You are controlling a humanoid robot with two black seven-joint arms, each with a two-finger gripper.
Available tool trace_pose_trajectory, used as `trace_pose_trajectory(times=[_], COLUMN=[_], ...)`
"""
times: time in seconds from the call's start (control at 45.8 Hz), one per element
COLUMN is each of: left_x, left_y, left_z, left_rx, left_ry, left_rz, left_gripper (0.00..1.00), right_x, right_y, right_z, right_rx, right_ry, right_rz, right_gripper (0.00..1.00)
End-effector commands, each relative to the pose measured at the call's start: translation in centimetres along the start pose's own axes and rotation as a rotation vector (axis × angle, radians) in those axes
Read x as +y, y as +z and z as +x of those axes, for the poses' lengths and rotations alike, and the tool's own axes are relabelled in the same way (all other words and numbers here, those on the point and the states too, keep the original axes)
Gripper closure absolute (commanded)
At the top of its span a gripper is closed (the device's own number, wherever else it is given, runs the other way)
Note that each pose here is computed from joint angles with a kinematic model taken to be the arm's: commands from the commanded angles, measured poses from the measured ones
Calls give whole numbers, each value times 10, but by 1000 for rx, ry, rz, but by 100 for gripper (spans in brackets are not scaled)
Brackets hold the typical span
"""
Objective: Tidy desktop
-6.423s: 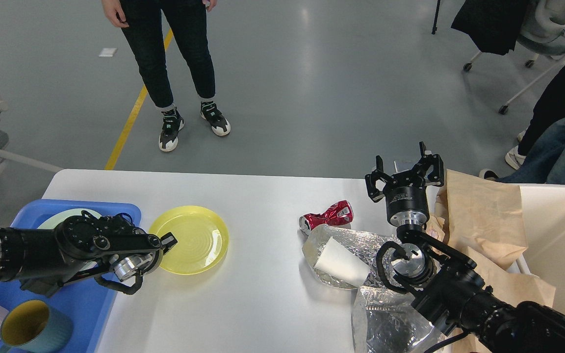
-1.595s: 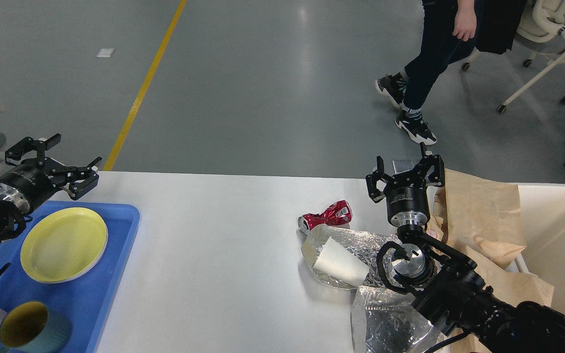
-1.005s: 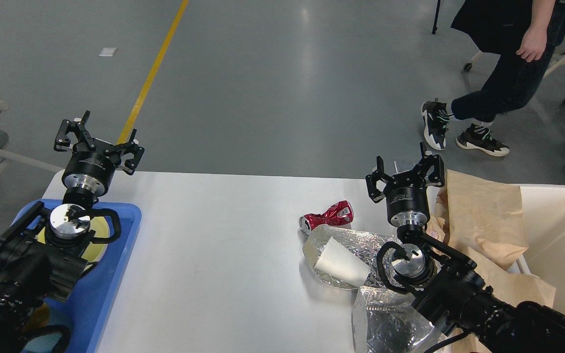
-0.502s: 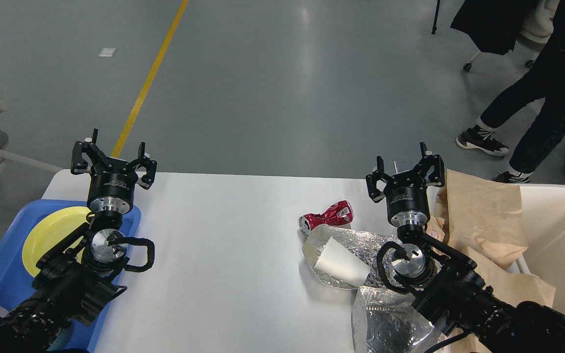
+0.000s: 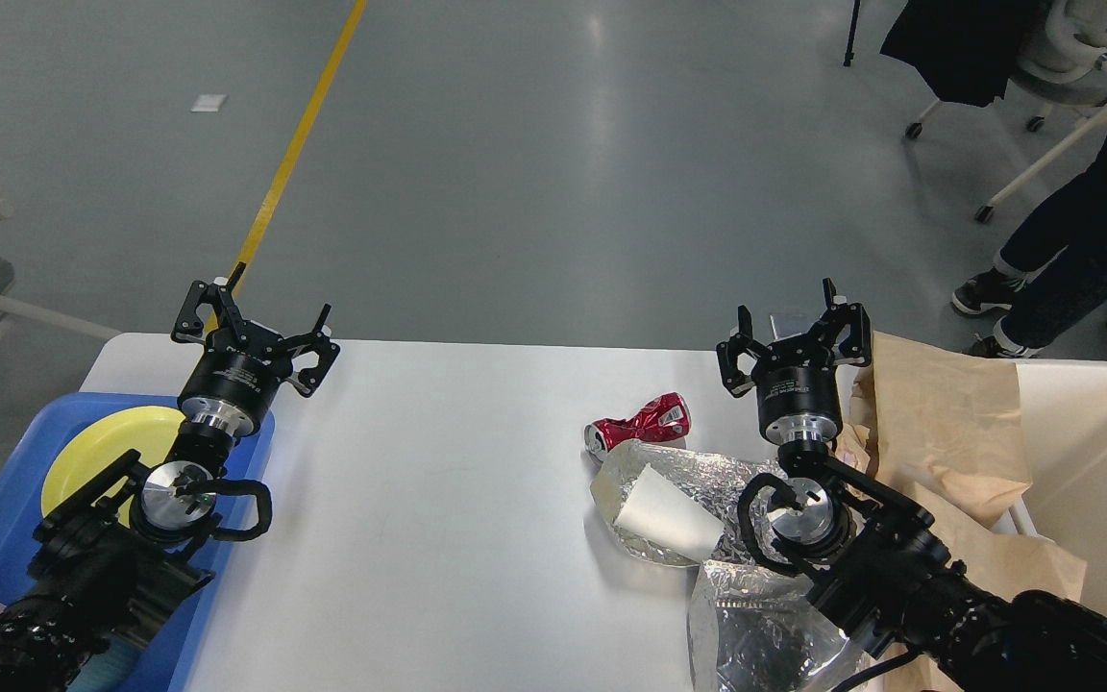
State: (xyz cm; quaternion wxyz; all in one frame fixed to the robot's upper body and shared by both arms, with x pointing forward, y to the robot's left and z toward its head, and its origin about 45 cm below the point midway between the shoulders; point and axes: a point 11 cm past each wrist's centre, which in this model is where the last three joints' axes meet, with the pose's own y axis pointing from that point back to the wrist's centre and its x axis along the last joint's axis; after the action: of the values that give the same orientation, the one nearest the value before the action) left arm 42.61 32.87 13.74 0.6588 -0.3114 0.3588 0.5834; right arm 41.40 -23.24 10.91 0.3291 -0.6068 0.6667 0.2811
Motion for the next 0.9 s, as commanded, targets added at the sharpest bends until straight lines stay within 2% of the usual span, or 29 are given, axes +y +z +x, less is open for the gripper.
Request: trace_pose_trajectory(times=[0.0,0.284,0.874], left_x=[2,8,13], left_y=[1,-2,-5], left_z=[0,3,7], left_rx=[47,134,133], left_ry=[-29,-48,-47], left_rz=[2,-51,-53], left_gripper=[0,0,0], right_x=[0,0,0], right_y=[0,0,0], right_z=[0,0,-1], right_rx=[0,0,-1], right_ry=[0,0,-1], right_rz=[1,-1,-1], right_gripper=[0,0,0])
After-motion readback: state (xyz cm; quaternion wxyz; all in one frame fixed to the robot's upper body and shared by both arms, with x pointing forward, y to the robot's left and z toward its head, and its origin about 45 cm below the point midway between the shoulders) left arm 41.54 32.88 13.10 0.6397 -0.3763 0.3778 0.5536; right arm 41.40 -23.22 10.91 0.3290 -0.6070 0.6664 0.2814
